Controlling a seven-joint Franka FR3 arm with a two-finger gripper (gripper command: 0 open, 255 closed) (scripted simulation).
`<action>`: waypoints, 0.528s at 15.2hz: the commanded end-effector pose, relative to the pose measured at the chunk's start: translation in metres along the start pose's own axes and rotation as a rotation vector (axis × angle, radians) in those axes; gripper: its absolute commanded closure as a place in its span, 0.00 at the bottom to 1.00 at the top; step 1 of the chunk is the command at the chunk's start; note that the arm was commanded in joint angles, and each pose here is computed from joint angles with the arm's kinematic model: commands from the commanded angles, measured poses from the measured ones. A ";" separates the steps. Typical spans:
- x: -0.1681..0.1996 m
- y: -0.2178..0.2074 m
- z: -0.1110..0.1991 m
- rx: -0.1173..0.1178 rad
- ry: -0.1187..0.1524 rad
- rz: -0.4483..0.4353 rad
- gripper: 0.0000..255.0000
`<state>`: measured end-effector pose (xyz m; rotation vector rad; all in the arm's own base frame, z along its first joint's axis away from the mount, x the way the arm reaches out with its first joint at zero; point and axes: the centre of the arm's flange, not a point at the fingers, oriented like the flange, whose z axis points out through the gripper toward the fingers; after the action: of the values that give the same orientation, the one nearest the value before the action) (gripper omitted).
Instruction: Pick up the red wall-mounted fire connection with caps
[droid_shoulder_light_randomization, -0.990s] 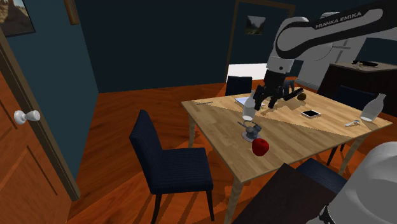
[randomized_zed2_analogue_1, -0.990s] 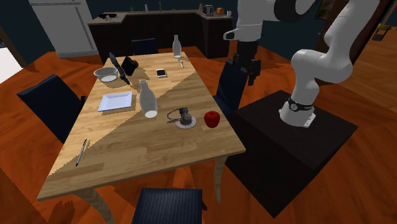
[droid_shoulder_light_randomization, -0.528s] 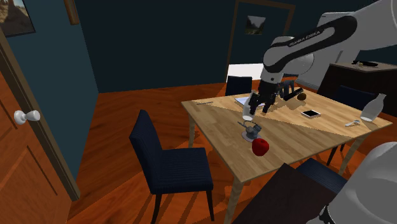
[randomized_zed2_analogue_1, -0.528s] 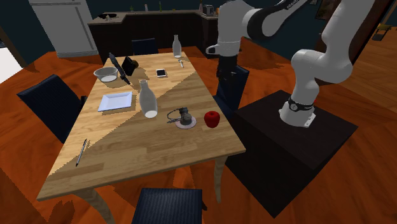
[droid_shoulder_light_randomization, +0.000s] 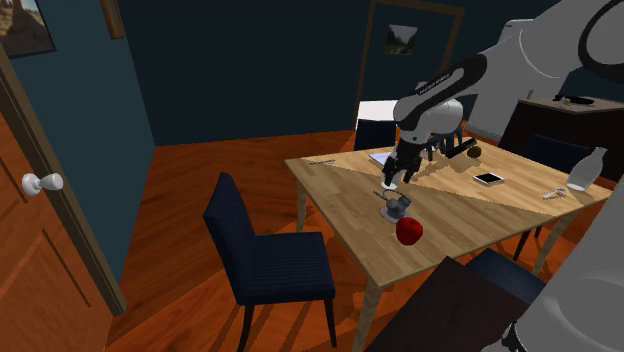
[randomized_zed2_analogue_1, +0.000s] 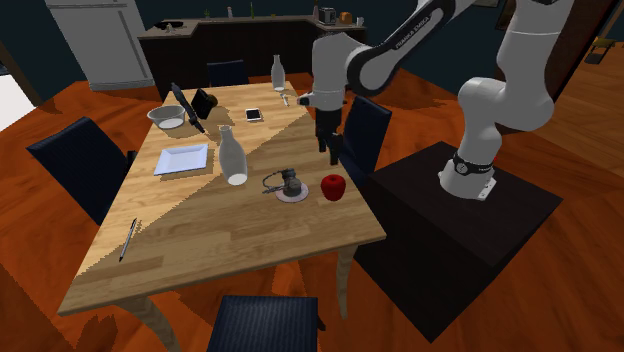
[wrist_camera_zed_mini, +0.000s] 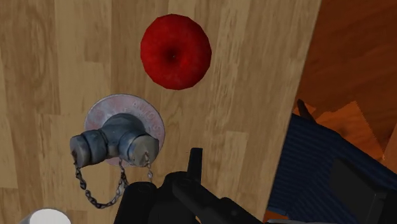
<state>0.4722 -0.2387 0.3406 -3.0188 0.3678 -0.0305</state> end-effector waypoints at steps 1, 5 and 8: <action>0.015 0.014 0.017 -0.002 0.003 0.005 0.00; 0.046 0.042 0.049 -0.005 0.011 0.015 0.00; 0.068 0.063 0.072 -0.007 0.018 0.022 0.00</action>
<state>0.5190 -0.3009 0.2732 -3.0228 0.4004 -0.0508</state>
